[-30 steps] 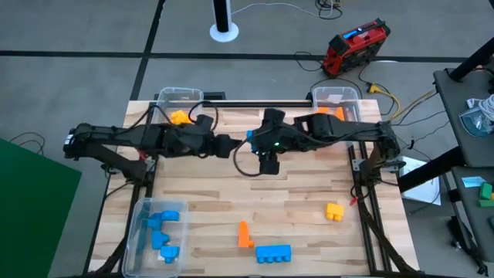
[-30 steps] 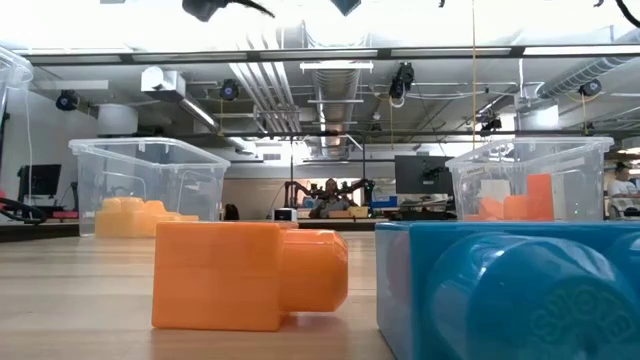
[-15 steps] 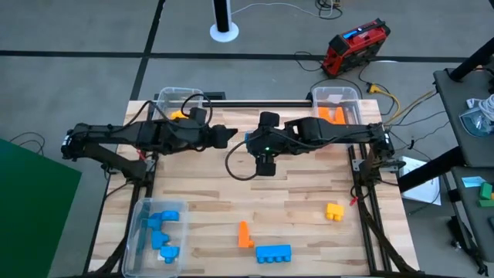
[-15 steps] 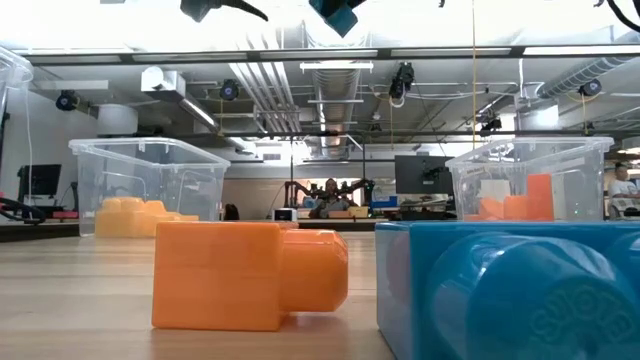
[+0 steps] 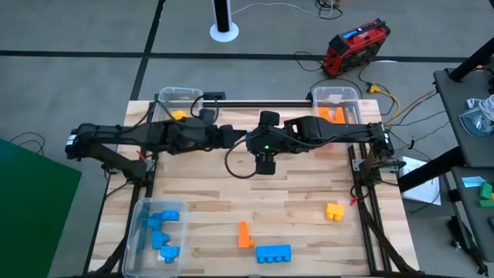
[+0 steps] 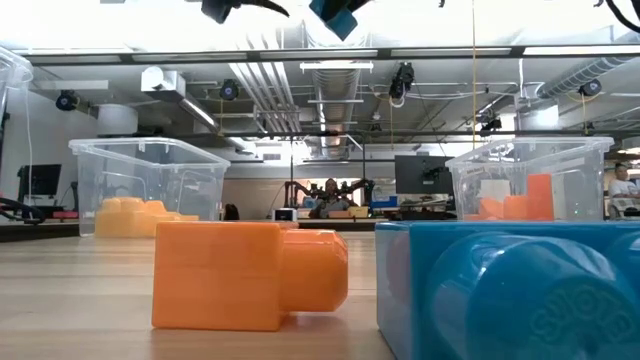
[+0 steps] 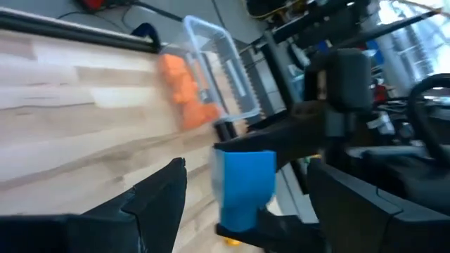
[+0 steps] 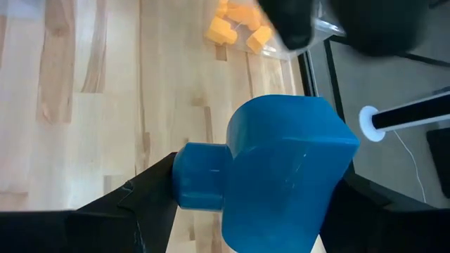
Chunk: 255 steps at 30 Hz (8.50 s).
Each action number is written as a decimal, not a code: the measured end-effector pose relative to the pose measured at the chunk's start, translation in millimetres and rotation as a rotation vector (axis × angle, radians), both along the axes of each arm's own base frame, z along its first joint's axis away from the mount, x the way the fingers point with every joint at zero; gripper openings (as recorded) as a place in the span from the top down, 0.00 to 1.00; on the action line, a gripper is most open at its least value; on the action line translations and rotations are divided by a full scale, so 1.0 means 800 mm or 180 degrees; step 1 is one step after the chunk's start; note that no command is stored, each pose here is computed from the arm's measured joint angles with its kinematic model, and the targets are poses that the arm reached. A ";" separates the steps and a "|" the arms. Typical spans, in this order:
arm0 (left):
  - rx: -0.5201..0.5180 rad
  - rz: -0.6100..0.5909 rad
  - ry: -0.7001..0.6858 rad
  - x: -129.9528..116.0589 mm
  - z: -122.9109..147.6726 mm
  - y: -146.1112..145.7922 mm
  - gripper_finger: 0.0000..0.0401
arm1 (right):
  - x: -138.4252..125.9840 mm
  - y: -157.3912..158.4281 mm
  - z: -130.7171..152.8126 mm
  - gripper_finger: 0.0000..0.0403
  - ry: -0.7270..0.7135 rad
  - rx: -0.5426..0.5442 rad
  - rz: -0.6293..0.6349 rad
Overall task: Sort blocks
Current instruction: Put the top blue game piece into the bottom left transparent bin, then put the top right blue game piece into the bottom left transparent bin
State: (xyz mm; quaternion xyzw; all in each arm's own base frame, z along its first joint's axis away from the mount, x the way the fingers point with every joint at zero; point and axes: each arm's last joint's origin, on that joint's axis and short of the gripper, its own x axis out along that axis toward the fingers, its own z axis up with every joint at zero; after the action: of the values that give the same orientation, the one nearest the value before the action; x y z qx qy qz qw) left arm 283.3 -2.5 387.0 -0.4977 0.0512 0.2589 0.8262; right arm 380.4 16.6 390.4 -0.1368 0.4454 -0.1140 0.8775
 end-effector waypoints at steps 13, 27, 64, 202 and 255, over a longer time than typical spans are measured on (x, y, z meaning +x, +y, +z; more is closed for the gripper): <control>-0.0051 -0.0193 0.0214 0.034 -0.029 -0.007 0.33 | -0.002 -0.002 -0.002 0.34 0.0084 -0.0002 0.0003; 0.0305 -0.0283 0.0484 0.065 -0.011 -0.001 0.33 | -0.008 -0.005 -0.002 0.34 0.0219 -0.0050 0.0032; 0.0222 -0.0318 0.0569 0.071 -0.017 0.001 0.45 | -0.006 -0.005 -0.004 0.32 0.0238 -0.0084 0.0088; 0.1000 0.0334 0.0813 -0.156 0.079 0.013 1.00 | 0.095 -0.321 -0.247 0.97 -0.0001 0.2112 -0.3120; 0.1126 -0.0324 0.0574 -0.140 0.072 -0.070 1.00 | 0.116 -0.157 -0.183 0.97 0.0609 0.1957 -0.2119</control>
State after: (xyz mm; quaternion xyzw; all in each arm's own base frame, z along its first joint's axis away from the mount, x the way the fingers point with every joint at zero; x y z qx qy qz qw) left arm 170.9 -58.8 444.7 -0.3165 0.1038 0.2653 0.9048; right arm 472.8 -109.0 243.7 0.2703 0.5572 -0.2390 0.7479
